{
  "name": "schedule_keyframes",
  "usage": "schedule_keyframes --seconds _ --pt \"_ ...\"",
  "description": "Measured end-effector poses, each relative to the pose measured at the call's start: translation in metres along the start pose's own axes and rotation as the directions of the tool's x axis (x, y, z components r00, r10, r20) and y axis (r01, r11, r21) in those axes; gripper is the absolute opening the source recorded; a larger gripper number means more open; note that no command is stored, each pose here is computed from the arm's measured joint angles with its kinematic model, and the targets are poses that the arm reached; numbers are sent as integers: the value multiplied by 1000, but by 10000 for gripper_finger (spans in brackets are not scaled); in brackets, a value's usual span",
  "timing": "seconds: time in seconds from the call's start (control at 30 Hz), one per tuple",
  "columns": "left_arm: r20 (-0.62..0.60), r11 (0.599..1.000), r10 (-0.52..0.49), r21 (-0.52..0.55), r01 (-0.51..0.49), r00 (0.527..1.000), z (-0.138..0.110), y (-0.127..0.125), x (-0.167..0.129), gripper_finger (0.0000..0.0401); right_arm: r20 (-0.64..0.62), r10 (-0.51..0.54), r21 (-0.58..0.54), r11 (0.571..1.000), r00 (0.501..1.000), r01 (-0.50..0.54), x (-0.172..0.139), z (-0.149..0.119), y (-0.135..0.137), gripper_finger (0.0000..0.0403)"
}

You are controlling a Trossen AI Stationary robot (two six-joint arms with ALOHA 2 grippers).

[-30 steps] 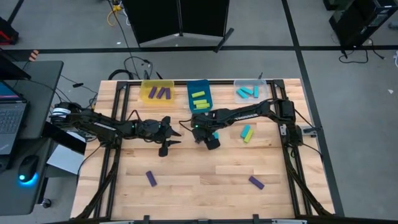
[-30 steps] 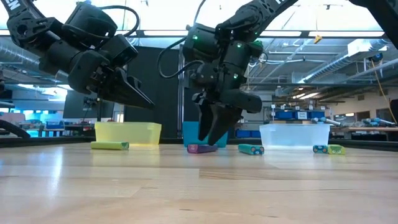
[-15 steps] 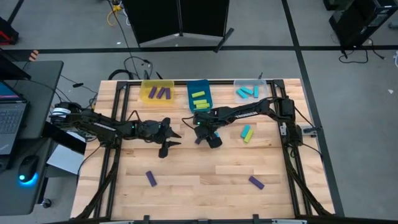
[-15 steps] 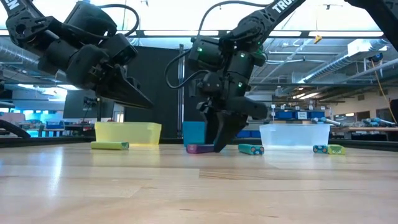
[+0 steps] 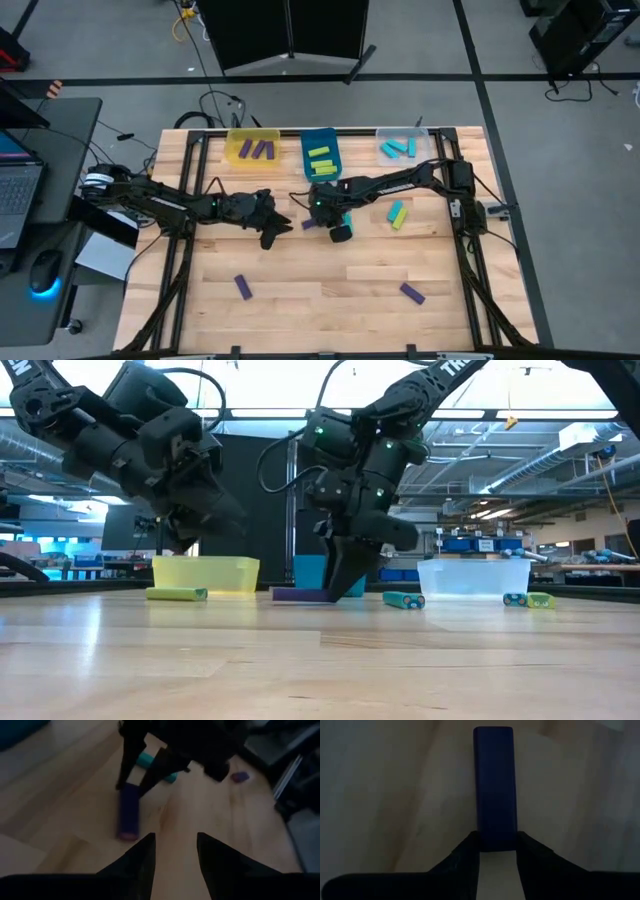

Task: Sort blocks
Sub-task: Put the violet block into the yellow bin

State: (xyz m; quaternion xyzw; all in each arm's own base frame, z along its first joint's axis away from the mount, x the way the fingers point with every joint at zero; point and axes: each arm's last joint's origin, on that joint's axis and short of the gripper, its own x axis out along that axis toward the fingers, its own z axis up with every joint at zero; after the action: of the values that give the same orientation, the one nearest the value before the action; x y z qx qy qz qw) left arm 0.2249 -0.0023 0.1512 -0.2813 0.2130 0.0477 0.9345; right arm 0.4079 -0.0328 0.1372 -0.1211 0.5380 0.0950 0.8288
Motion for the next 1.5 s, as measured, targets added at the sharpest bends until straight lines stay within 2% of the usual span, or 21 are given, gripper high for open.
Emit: schedule_keyframes --seconds 0.13,0.33,0.5,0.63,0.77,0.87,0.97,1.07,1.17,1.23,1.3,1.4,1.5 --pt "54 997 -35 -63 38 998 5 -3 0 150 -21 -88 43 995 996 88 -5 4 5 110" --pt "123 988 -44 -145 62 991 14 -1 -1 150 -30 -271 52 961 962 272 -38 13 14 110" --pt "132 982 -23 -181 47 991 19 8 -2 151 27 -340 81 938 940 337 -71 21 22 110" --pt "121 984 -41 -167 61 992 28 16 -2 156 57 -381 12 924 923 381 -88 25 30 110" --pt "69 990 -97 -95 103 993 44 21 -1 171 46 -371 -52 926 927 373 -95 23 34 110" --pt "24 993 -116 17 116 993 63 23 -1 185 16 -363 -78 928 932 363 -93 20 34 110" --pt "-41 983 -86 156 92 995 82 19 1 193 -12 -354 -87 932 935 352 -91 18 34 110" --pt "-119 969 -48 234 75 992 102 13 4 198 2 -344 -92 935 939 343 -90 19 34 110" --pt "-208 967 -56 231 104 976 116 10 14 199 8 -342 -119 933 940 341 -90 20 36 110" --pt "-272 969 -97 194 153 957 120 11 24 199 14 -343 -123 932 939 342 -90 21 36 110" --pt "-317 974 -105 157 161 943 122 12 34 199 17 -343 -125 931 939 342 -90 21 37 110" --pt "-352 979 -96 137 153 931 122 17 49 199 26 -343 -132 930 939 343 -90 22 39 110" --pt "-379 973 -142 119 200 915 122 19 61 199 32 -343 -137 929 939 344 -90 23 41 110"
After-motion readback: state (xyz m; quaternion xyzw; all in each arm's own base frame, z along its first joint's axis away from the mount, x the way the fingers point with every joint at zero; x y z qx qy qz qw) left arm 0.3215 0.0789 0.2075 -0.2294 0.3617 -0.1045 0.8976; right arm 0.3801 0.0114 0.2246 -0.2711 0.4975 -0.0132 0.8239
